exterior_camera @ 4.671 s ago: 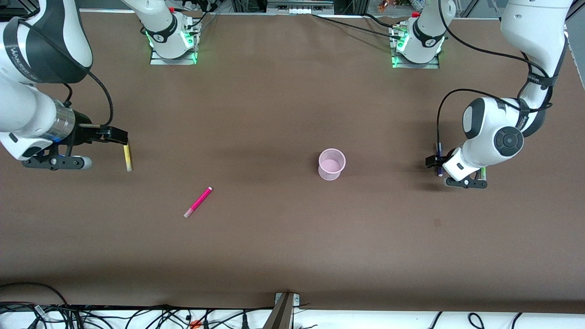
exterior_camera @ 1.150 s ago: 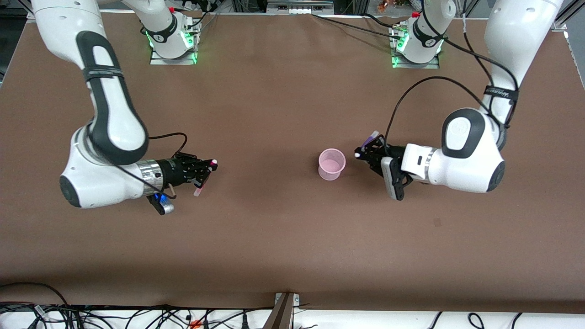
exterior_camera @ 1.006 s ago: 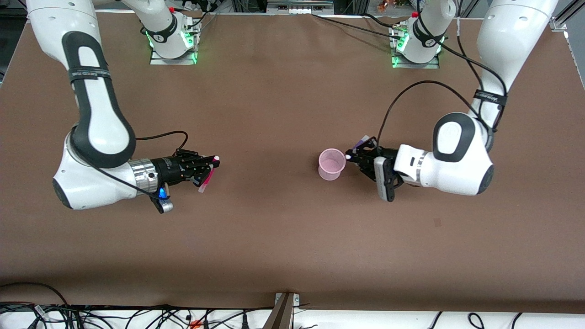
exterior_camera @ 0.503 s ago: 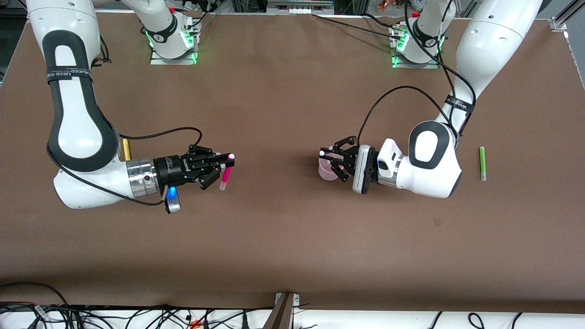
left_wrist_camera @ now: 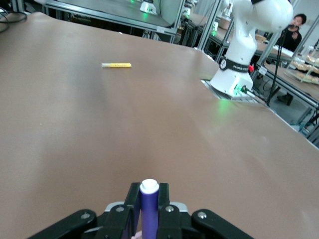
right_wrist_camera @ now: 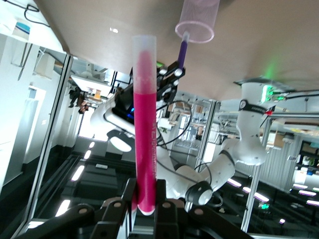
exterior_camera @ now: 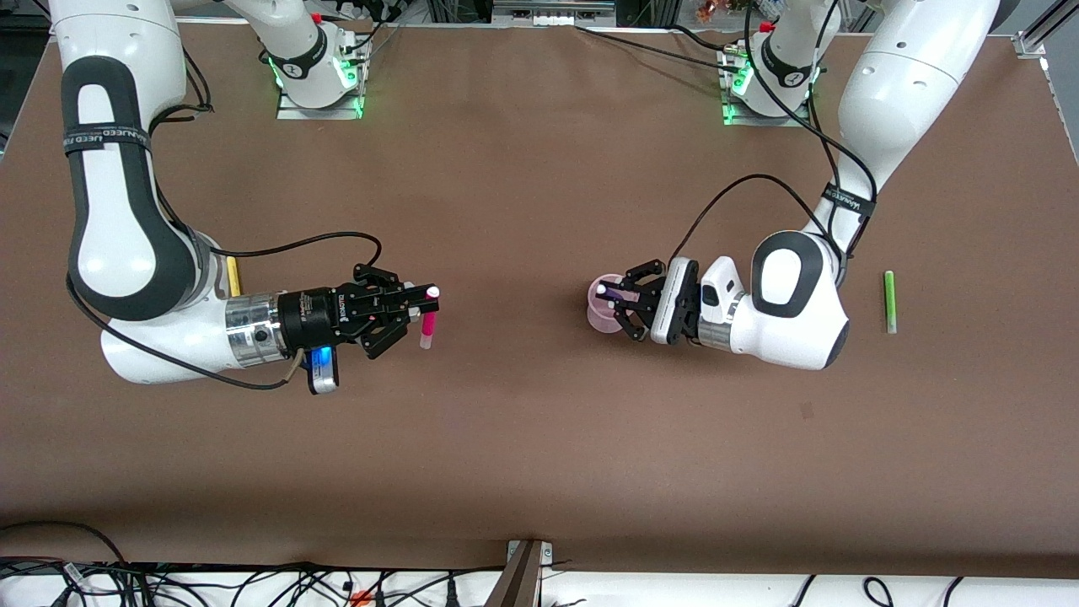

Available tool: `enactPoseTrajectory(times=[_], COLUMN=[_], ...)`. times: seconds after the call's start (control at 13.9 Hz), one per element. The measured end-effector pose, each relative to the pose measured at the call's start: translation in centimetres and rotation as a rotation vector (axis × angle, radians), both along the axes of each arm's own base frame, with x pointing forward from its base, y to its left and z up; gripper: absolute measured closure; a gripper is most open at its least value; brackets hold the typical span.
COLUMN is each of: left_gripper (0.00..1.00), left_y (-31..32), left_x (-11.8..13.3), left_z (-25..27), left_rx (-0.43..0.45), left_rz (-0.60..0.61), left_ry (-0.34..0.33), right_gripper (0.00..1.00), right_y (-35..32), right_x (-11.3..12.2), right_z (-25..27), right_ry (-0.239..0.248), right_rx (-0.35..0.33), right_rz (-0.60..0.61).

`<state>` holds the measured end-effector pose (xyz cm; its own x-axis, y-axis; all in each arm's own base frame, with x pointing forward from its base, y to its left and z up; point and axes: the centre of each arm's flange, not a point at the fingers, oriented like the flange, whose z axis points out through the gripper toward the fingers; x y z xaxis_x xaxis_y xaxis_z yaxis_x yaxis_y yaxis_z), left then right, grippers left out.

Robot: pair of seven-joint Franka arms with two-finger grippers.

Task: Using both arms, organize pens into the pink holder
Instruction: 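Carry the blue pen with the left gripper into the pink holder, then open the left gripper and lift it away from the holder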

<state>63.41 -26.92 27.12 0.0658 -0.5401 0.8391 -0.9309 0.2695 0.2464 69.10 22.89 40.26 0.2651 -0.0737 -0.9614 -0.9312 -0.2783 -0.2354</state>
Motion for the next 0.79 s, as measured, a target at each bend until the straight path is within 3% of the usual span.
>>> enactPoseTrajectory(times=[0.14, 0.22, 0.57, 0.72, 0.79], left_gripper=[0.81, 0.75, 0.25, 0.02, 0.0], left_y=[0.0, -0.1, 1.1, 2.9, 4.0], left_x=[-0.2, -0.3, -0.2, -0.4, -0.4], left_z=[-0.5, -0.6, 1.2, 3.1, 4.0], left_rx=[0.002, 0.0, -0.031, 0.035, 0.103], left_rz=[-0.005, -0.01, -0.05, -0.072, -0.07], left_ry=[0.006, 0.006, 0.004, 0.06, 0.107], right_gripper=[0.82, 0.82, 0.82, 0.82, 0.82], right_y=[0.1, 0.1, 0.6, 1.2, 1.7], right_x=[0.0, 0.1, -0.1, -0.2, -0.3], right_z=[-0.1, -0.1, -0.6, -0.9, -1.3], right_ry=[0.019, 0.029, 0.05, 0.054, 0.056], right_rx=[0.023, 0.029, 0.031, 0.025, 0.016], right_rz=[-0.012, -0.016, -0.015, -0.018, -0.027])
